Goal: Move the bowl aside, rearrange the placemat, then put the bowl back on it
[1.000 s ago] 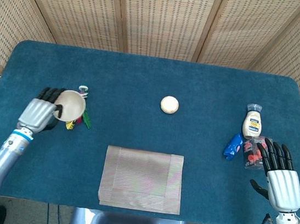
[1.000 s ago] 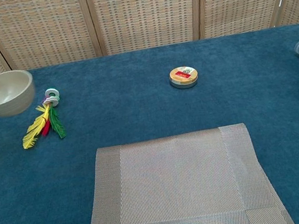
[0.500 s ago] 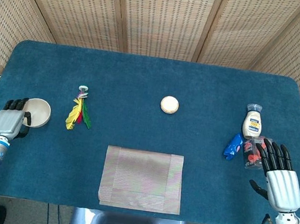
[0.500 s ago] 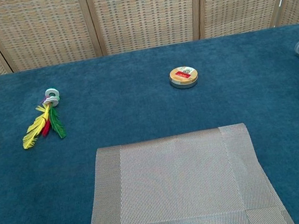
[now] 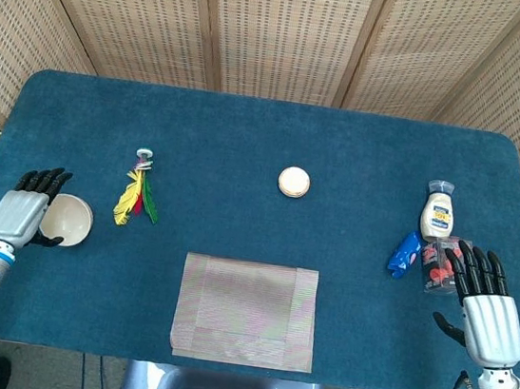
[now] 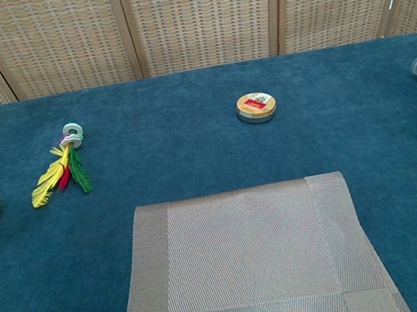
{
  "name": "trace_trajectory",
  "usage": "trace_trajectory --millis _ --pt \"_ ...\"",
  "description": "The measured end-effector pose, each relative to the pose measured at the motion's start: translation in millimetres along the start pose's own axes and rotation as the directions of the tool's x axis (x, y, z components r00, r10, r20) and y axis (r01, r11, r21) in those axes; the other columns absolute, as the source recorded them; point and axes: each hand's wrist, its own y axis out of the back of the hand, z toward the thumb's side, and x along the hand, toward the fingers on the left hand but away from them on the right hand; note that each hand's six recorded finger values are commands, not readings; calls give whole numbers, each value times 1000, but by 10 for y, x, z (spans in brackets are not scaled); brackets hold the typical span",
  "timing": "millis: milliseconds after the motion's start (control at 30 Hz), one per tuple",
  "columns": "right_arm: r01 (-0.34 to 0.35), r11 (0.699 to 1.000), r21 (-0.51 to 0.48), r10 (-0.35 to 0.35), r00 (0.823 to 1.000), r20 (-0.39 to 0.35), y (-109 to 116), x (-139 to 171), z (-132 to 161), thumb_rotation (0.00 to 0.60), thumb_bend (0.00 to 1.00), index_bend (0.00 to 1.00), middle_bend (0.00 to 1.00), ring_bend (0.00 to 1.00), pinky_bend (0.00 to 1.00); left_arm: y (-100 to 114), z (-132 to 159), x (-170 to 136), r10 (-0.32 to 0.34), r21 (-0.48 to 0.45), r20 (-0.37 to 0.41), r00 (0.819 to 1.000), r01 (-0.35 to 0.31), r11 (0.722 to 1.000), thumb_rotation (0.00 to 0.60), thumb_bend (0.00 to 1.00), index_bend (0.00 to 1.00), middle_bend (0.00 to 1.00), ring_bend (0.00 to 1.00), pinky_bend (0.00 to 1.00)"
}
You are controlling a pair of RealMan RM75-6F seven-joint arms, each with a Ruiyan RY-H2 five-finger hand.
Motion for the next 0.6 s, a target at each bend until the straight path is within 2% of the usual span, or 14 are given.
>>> trace_trajectory --millis 133,233,333,433,533,600 --pt "5 1000 -2 -5 1000 3 14 -3 -12 600 0 37 0 0 0 24 262 -98 4 -1 130 992 -4 1000 600 0 7 0 0 0" --pt "8 1000 -3 -8 1000 5 24 -2 -19 600 0 37 0 0 0 18 478 -184 -5 -14 237 971 9 1000 600 0 60 0 0 0" --pt "14 1000 -4 -14 1000 8 42 0 -31 600 0 37 0 0 0 -5 676 -261 -15 -8 336 942 19 1000 600 0 131 0 0 0" --pt "15 1000 -4 -15 1000 9 47 0 -37 600 0 37 0 0 0 -66 893 -348 -34 24 444 895 26 999 600 0 196 0 0 0" --pt "13 1000 -4 -13 1000 10 44 -1 -39 600 0 37 0 0 0 -179 1129 -440 -65 64 556 829 36 997 600 19 265 0 0 0" --pt "12 1000 -3 -12 1000 12 41 0 -43 600 0 37 0 0 0 -278 1301 -490 -91 94 627 774 40 995 600 43 307 0 0 0"
